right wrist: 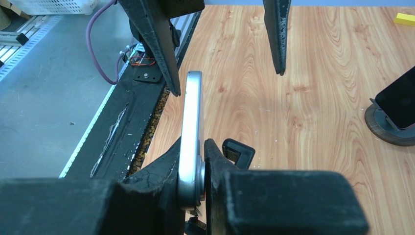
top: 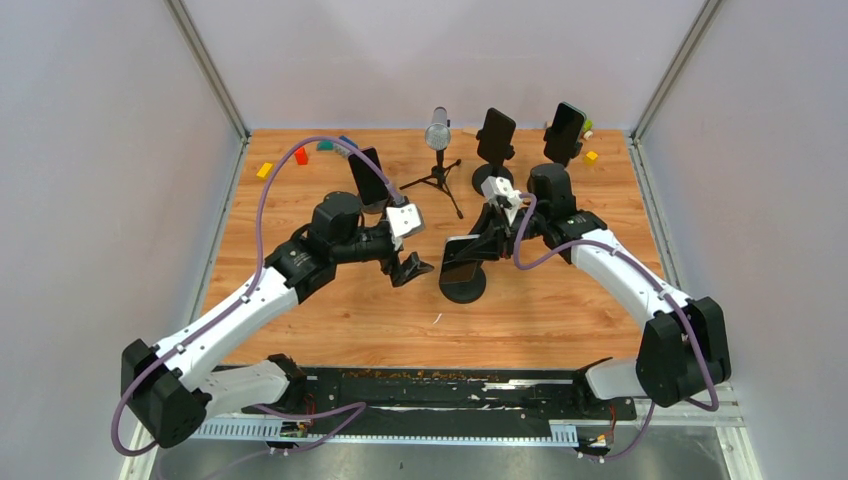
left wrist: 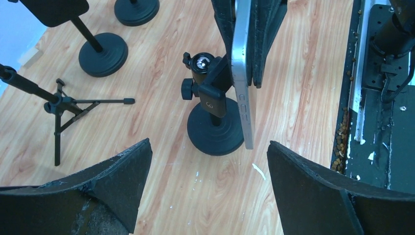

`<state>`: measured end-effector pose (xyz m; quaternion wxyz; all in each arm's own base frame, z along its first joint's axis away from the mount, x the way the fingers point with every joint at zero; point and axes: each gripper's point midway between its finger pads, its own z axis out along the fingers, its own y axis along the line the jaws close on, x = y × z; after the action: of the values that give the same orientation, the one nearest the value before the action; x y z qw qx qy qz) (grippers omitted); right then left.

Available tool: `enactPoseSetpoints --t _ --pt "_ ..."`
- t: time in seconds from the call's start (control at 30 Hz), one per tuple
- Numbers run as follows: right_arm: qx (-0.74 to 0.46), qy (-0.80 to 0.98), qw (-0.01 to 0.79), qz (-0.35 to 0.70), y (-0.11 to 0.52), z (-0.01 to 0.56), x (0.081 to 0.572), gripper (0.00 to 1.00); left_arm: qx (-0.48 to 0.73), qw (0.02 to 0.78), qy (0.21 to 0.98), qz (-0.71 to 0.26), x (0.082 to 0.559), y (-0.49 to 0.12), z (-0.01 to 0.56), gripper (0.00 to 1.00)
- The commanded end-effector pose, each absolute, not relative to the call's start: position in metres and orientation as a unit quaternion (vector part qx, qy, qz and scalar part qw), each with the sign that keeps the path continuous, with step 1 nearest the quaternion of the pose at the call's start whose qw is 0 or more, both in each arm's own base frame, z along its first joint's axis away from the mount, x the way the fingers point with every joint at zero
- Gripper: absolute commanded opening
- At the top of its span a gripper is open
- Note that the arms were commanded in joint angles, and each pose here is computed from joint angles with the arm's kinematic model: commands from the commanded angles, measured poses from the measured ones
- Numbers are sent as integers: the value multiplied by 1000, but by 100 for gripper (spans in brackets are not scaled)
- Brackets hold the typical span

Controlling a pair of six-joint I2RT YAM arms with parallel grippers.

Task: Place the phone on the phone stand
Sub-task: Install the phone on the phone stand.

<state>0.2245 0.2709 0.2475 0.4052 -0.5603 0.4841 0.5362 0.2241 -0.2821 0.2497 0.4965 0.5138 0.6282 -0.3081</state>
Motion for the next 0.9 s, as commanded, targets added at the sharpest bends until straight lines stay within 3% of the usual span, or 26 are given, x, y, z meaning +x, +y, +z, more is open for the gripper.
enactPoseSetpoints --t 0.0,0.87 --pt "-589 437 434 524 269 261 215 0 514 521 606 -314 229 -288 274 93" --pt "-580 415 409 569 253 301 172 0 508 501 598 -366 229 -320 257 85"
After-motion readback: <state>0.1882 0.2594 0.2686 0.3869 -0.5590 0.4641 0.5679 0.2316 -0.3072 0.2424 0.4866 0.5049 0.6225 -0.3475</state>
